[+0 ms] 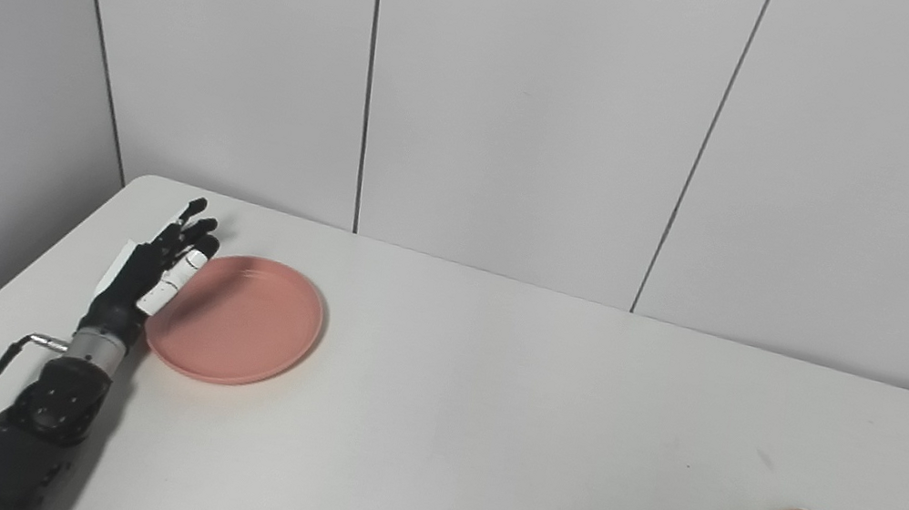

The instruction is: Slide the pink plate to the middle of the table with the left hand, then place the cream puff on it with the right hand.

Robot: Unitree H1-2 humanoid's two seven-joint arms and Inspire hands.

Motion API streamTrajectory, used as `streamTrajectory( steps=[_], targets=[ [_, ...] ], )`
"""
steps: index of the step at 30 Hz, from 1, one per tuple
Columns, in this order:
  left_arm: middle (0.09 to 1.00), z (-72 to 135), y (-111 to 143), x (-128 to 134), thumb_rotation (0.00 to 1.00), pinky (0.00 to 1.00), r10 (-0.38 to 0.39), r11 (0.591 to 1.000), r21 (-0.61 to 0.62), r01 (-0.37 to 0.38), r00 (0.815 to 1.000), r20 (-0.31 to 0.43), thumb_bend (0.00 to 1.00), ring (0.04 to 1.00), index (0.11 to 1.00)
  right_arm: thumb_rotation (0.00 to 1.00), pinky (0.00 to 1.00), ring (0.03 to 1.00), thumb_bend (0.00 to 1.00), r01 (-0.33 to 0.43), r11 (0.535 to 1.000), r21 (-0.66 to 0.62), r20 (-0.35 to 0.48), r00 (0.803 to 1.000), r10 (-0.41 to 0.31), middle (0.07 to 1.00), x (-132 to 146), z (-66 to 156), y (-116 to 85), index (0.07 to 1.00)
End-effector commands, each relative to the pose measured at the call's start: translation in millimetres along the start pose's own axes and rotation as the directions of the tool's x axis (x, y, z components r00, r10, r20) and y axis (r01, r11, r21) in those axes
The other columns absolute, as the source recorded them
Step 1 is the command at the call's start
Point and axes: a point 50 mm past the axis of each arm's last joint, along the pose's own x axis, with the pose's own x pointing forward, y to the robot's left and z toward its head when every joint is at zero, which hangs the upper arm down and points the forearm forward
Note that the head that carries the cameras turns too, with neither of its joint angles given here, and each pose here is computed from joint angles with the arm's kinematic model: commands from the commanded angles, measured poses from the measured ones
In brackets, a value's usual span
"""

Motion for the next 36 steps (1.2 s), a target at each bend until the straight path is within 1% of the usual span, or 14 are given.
streamTrajectory(
  steps=[1, 3, 6, 8, 10, 13, 15, 19, 23, 25, 28, 31, 36],
  targets=[
    [0.894, 5, -20, -6, 0.88, 0.84, -0.030, 0.999, -0.036, 0.031, 0.999, 0.046, 0.92, 0.914, 0.933, 0.96, 0.98, 0.891, 0.76, 0.032, 0.999, 0.012, -0.180, 0.983, -0.030, 0.876, -5, -37, 0, 0.920],
    [0.894, 9, -27, -7, 0.88, 0.83, -0.039, 0.998, -0.044, 0.041, 0.998, 0.052, 0.93, 0.909, 0.932, 0.95, 0.98, 0.890, 0.76, 0.030, 0.999, 0.012, -0.180, 0.983, -0.028, 0.871, -5, -37, 1, 0.917],
    [0.892, 16, -41, -10, 0.88, 0.84, -0.060, 0.996, -0.058, 0.064, 0.996, 0.060, 0.91, 0.908, 0.934, 0.95, 0.98, 0.889, 0.76, 0.029, 0.999, 0.014, -0.183, 0.983, -0.026, 0.870, -5, -37, 2, 0.920],
    [0.896, 20, -50, -12, 0.88, 0.88, -0.073, 0.994, -0.074, 0.077, 0.996, 0.060, 0.89, 0.917, 0.939, 0.95, 0.97, 0.884, 0.76, 0.026, 1.000, 0.012, -0.183, 0.983, -0.024, 0.867, -5, -37, 3, 0.920],
    [0.900, 23, -56, -12, 0.88, 0.91, -0.079, 0.993, -0.089, 0.083, 0.995, 0.054, 0.90, 0.922, 0.939, 0.94, 0.96, 0.876, 0.77, 0.024, 1.000, 0.009, -0.183, 0.983, -0.022, 0.859, -5, -36, 4, 0.914],
    [0.898, 26, -64, -14, 0.89, 0.90, -0.086, 0.991, -0.100, 0.091, 0.995, 0.054, 0.91, 0.920, 0.935, 0.94, 0.95, 0.874, 0.76, 0.022, 1.000, 0.009, -0.183, 0.983, -0.020, 0.854, -5, -36, 5, 0.907],
    [0.899, 28, -69, -15, 0.89, 0.87, -0.095, 0.990, -0.098, 0.101, 0.993, 0.063, 0.89, 0.910, 0.937, 0.94, 0.95, 0.872, 0.75, 0.022, 1.000, 0.012, -0.183, 0.983, -0.020, 0.852, -6, -36, 6, 0.906],
    [0.899, 31, -80, -16, 0.91, 0.84, -0.095, 0.988, -0.119, 0.103, 0.993, 0.066, 0.89, 0.901, 0.941, 0.93, 0.94, 0.865, 0.76, 0.020, 1.000, 0.016, -0.191, 0.982, -0.017, 0.845, -6, -36, 6, 0.897],
    [0.896, 31, -92, -19, 0.89, 0.83, -0.101, 0.982, -0.153, 0.110, 0.993, 0.065, 0.88, 0.892, 0.940, 0.93, 0.93, 0.863, 0.74, 0.015, 1.000, 0.015, -0.188, 0.982, -0.012, 0.846, -6, -35, 6, 0.896],
    [0.899, 31, -100, -23, 0.88, 0.84, -0.113, 0.979, -0.162, 0.121, 0.992, 0.058, 0.89, 0.895, 0.941, 0.92, 0.93, 0.861, 0.74, 0.015, 1.000, 0.016, -0.189, 0.982, -0.012, 0.844, -6, -35, 6, 0.895],
    [0.900, 33, -109, -26, 0.89, 0.83, -0.129, 0.978, -0.161, 0.136, 0.990, 0.056, 0.88, 0.897, 0.942, 0.92, 0.92, 0.853, 0.75, 0.015, 1.000, 0.013, -0.194, 0.981, -0.012, 0.839, -6, -35, 7, 0.889],
    [0.902, 34, -123, -29, 0.90, 0.81, -0.155, 0.973, -0.166, 0.164, 0.986, 0.062, 0.85, 0.897, 0.941, 0.92, 0.91, 0.849, 0.76, 0.012, 1.000, 0.011, -0.196, 0.981, -0.009, 0.836, -6, -35, 7, 0.889],
    [0.900, 35, -140, -33, 0.90, 0.82, -0.183, 0.964, -0.185, 0.191, 0.981, 0.055, 0.86, 0.898, 0.935, 0.91, 0.91, 0.844, 0.76, 0.008, 1.000, 0.007, -0.196, 0.981, -0.006, 0.831, -7, -36, 9, 0.891]
  ],
)
